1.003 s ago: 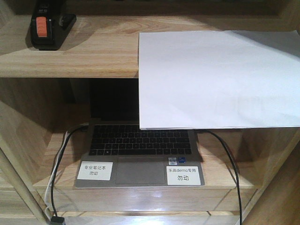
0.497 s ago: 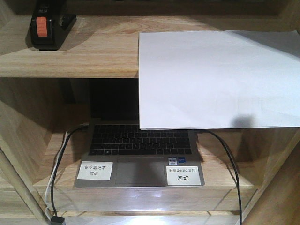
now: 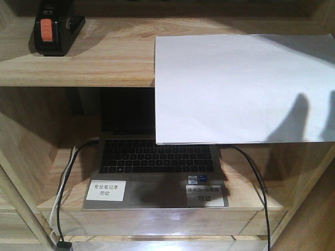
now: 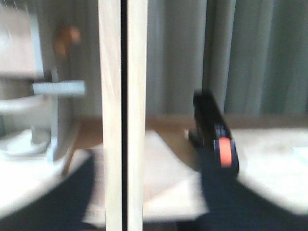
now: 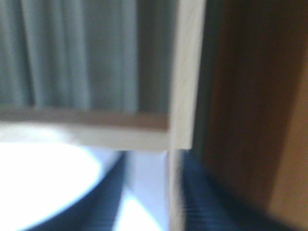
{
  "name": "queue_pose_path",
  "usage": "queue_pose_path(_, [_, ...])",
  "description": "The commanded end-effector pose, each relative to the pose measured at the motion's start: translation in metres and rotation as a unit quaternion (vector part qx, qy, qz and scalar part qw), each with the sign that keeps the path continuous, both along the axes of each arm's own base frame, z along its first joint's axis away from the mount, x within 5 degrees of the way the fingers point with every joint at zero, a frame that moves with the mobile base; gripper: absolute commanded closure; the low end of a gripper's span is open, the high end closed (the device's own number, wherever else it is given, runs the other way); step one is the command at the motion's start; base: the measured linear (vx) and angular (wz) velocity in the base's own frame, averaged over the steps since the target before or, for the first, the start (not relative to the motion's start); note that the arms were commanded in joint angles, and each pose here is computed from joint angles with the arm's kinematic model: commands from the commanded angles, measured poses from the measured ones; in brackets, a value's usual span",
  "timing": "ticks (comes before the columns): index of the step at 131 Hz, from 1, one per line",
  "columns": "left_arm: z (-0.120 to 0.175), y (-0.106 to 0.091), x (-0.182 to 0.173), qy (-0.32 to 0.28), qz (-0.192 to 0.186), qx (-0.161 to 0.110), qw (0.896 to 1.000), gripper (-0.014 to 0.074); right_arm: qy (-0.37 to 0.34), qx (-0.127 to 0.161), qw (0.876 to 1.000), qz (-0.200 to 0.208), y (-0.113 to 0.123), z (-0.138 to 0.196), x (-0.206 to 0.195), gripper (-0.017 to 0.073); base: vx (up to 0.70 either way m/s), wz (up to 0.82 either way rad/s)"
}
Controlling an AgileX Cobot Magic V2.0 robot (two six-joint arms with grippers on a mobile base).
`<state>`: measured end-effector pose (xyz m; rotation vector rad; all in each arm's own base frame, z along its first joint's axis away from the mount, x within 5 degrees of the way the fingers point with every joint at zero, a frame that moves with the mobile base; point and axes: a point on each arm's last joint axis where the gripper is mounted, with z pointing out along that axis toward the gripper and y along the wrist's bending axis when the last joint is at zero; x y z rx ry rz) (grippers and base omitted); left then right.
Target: Grab stapler and paper to desk for stapling
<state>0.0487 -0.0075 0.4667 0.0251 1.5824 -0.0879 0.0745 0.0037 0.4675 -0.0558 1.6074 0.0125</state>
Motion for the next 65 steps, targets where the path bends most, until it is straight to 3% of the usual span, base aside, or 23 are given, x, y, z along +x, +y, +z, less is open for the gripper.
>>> queue_pose_path(1, [0.0103, 0.0001, 0.0010, -0.029, 0.000, -0.009, 1.000, -0.0125, -0.038, 0.004, 0.999, 0.001, 0.0002, 0.0119, 0.0011, -0.0062, 0.00, 0.00])
queue_pose_path(9, [0.0102, 0.0002, 0.0010, -0.029, 0.000, -0.009, 1.000, -0.0140, -0.038, 0.004, 0.999, 0.001, 0.0002, 0.0119, 0.0011, -0.0173, 0.00, 0.00])
queue_pose_path(42, [0.0085, -0.0002, 0.0010, -0.020, -0.002, -0.008, 1.000, -0.0127, -0.038, 0.004, 0.999, 0.001, 0.0002, 0.0119, 0.0011, -0.0149, 0.00, 0.00])
queue_pose_path(65, [0.0097, -0.0048, 0.0000, -0.026, -0.050, -0.009, 0.998, -0.0123, -0.038, 0.004, 0.999, 0.001, 0.0002, 0.0119, 0.0011, -0.0103, 0.00, 0.00])
